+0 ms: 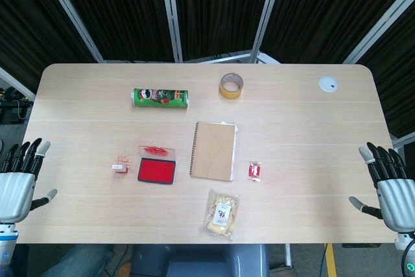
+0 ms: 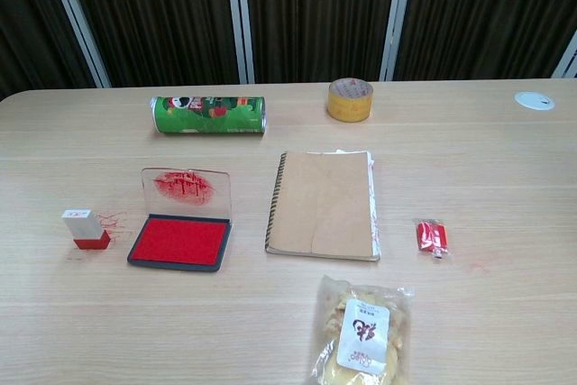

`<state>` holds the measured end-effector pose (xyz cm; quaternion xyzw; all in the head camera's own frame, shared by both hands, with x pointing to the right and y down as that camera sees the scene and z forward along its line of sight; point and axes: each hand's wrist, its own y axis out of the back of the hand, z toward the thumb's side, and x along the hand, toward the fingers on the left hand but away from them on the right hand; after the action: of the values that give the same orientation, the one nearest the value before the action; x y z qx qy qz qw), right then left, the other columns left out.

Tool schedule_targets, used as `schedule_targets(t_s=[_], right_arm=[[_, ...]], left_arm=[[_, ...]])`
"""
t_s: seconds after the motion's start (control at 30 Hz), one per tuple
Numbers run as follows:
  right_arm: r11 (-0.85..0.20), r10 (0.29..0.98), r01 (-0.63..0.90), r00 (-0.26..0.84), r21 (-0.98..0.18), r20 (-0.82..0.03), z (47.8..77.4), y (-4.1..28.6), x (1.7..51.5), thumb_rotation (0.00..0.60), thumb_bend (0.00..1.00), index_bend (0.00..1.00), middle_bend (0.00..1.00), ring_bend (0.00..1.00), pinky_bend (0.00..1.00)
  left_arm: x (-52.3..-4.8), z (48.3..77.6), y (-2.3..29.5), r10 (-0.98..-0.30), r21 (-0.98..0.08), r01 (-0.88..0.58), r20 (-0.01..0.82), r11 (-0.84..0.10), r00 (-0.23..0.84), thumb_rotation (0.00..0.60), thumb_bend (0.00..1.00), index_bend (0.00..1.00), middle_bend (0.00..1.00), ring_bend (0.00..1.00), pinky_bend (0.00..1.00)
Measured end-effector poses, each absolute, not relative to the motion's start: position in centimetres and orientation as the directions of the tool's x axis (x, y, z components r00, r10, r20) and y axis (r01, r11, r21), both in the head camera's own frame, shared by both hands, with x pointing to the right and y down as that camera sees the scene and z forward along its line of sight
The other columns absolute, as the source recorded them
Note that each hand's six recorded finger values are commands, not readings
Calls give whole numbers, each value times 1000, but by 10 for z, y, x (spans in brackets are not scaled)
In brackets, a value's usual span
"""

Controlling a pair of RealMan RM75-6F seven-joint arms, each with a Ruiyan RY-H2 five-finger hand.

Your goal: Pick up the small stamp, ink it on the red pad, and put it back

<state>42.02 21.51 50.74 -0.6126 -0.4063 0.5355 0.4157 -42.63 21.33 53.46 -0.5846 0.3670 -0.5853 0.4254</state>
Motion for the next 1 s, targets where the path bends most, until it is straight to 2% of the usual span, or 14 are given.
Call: schedule_targets(t_s=[0.13, 0.2, 0.23, 0.27, 0.3, 0.37, 0.43, 0.47, 0.57, 0.73, 0.9, 1.0], right_arm=[[-324, 943, 53, 97, -945, -318, 508, 215, 420, 600, 0, 0, 0, 0, 0], [-326, 942, 52, 98, -944, -320, 508, 216, 419, 600, 0, 0, 0, 0, 0], [-328, 941, 51, 99, -943, -322, 509, 216, 419, 600, 0, 0, 0, 0, 0], [-330, 941, 51, 99, -943, -324, 509, 216, 419, 600, 0, 0, 0, 0, 0], [-331, 941, 52, 100, -942, -325, 509, 216, 419, 600, 0, 0, 0, 0, 0], [-330, 941, 54, 100, -943, -323, 509, 216, 418, 600, 0, 0, 0, 0, 0], [-327, 942, 57, 98, -943, -321, 509, 215, 418, 600, 0, 0, 0, 0, 0], [-327, 942, 59, 96, -943, -321, 509, 215, 418, 600, 0, 0, 0, 0, 0], [-336, 940, 60, 85, -940, -330, 510, 215, 421, 600, 0, 0, 0, 0, 0], [-346, 937, 64, 70, -936, -342, 513, 214, 427, 600, 0, 0, 0, 0, 0], [-354, 934, 67, 75, -933, -349, 515, 214, 426, 600, 0, 0, 0, 0, 0], [-363, 931, 64, 63, -930, -359, 518, 214, 429, 600, 0, 0, 0, 0, 0]], left_arm=[[-427, 535, 214, -926, -925, 74, 376, -372, 43, 600, 0, 0, 0, 0, 0], [-428, 535, 214, -924, -923, 75, 381, -378, 40, 600, 0, 0, 0, 14, 42], [-428, 535, 214, -923, -922, 75, 383, -379, 40, 600, 0, 0, 0, 92, 156], [-428, 535, 214, -923, -922, 74, 383, -380, 40, 600, 0, 0, 0, 236, 333], [-428, 535, 213, -923, -923, 74, 382, -379, 42, 600, 0, 0, 0, 422, 524], [-427, 536, 212, -924, -924, 78, 379, -375, 51, 600, 0, 0, 0, 675, 751], [-425, 539, 211, -922, -923, 68, 382, -378, 61, 600, 0, 0, 13, 813, 876], [-424, 541, 210, -921, -923, 60, 383, -380, 66, 600, 0, 0, 33, 851, 914], [-420, 554, 206, -917, -920, 41, 392, -390, 75, 600, 0, 8, 109, 901, 963], [-402, 586, 195, -892, -896, -17, 441, -444, 100, 600, 0, 31, 151, 913, 971], [-381, 620, 185, -846, -846, -59, 522, -529, 109, 600, 14, 94, 184, 914, 971], [-370, 640, 180, -821, -820, -67, 561, -569, 105, 600, 66, 164, 216, 913, 971]])
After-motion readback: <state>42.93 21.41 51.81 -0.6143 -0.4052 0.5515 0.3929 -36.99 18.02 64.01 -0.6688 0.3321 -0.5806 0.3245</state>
